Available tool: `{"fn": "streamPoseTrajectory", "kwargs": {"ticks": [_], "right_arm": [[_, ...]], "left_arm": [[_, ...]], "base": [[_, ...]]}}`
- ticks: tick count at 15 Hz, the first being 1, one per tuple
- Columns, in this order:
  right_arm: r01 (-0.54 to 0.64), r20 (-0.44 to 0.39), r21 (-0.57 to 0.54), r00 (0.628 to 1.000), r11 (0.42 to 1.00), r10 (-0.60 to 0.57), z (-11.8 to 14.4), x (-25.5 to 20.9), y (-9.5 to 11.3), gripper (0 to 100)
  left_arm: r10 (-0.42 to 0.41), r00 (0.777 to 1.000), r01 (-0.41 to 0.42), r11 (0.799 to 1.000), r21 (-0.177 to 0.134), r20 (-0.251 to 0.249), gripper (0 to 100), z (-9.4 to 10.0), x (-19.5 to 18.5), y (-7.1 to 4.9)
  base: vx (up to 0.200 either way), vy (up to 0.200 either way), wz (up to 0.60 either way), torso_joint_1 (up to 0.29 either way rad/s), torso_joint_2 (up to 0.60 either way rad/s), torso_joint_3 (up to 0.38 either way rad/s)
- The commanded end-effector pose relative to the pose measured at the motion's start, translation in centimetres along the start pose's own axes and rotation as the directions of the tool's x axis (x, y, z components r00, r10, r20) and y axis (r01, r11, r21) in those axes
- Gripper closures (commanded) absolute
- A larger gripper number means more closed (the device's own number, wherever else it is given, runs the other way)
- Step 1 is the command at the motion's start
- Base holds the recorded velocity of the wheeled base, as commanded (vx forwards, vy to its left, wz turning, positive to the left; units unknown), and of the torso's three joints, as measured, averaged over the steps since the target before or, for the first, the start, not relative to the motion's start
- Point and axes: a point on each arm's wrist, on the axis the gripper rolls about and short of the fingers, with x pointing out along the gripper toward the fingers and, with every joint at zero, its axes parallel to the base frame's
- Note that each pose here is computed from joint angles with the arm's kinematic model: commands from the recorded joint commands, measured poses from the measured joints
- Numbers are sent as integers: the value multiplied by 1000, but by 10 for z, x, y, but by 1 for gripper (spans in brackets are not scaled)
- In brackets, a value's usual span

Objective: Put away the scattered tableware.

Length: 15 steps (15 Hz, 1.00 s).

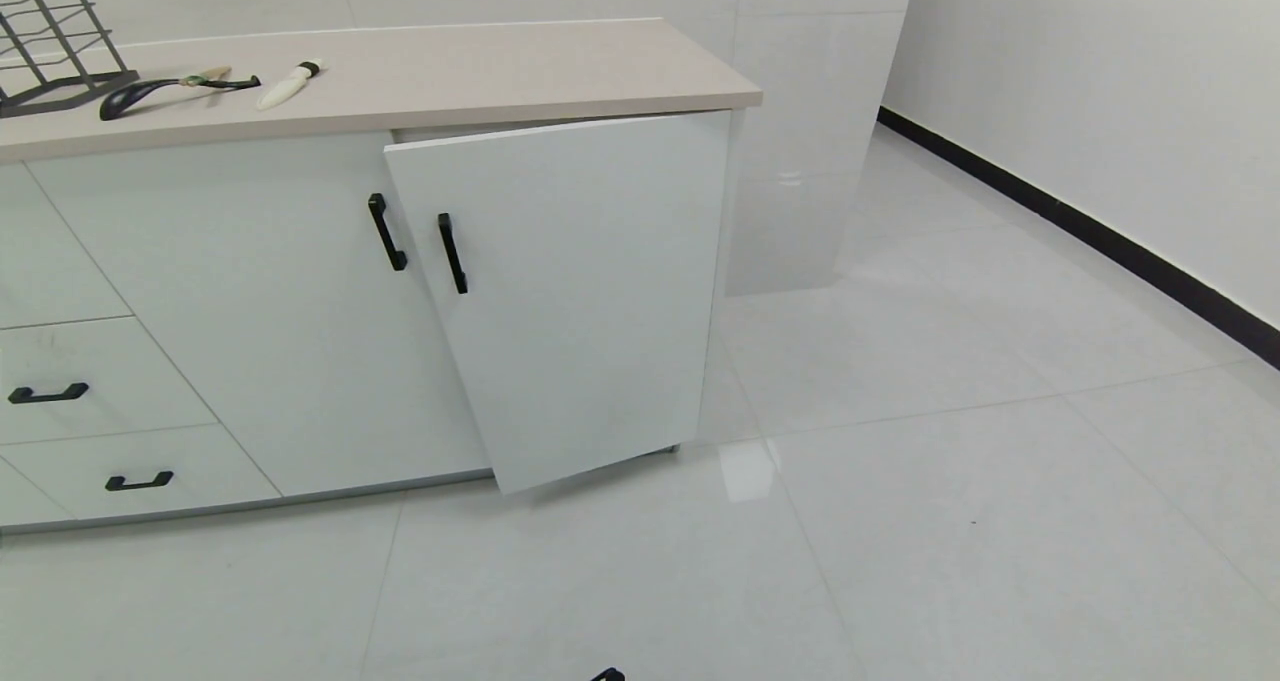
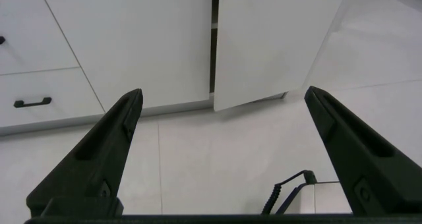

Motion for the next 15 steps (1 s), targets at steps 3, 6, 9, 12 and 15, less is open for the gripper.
{"fn": "streamPoseTrajectory", "kwargs": {"ticks": [3, 6, 9, 12, 15], "right_arm": [[-2, 0, 3, 1000, 1000, 2, 0, 0, 0, 100], [-1, 0, 3, 1000, 1000, 1, 0, 0, 0, 100], [2, -2, 2, 1000, 1000, -2, -1, 0, 0, 100], [2, -2, 2, 1000, 1000, -2, -1, 0, 0, 100], [2, -2, 2, 1000, 1000, -2, -1, 0, 0, 100]], "left_arm": [[-5, 1000, 5, 1000, 15, 0, 0, 0, 0, 0], [1, 1000, -1, 1000, 0, -1, 0, 0, 0, 0], [2, 1000, -2, 1000, 0, -1, 0, 0, 0, 0], [2, 1000, -2, 1000, 0, -1, 0, 0, 0, 0], [1, 1000, -1, 1000, -2, -1, 0, 0, 0, 0]], "base": [[0, 0, 0, 0, 0, 0], [67, 0, 0, 1, 2, -1], [200, 0, 0, 5, -2, -1], [200, 67, 0, -2, 2, 5], [67, 200, 0, 2, 1, 4]]}}
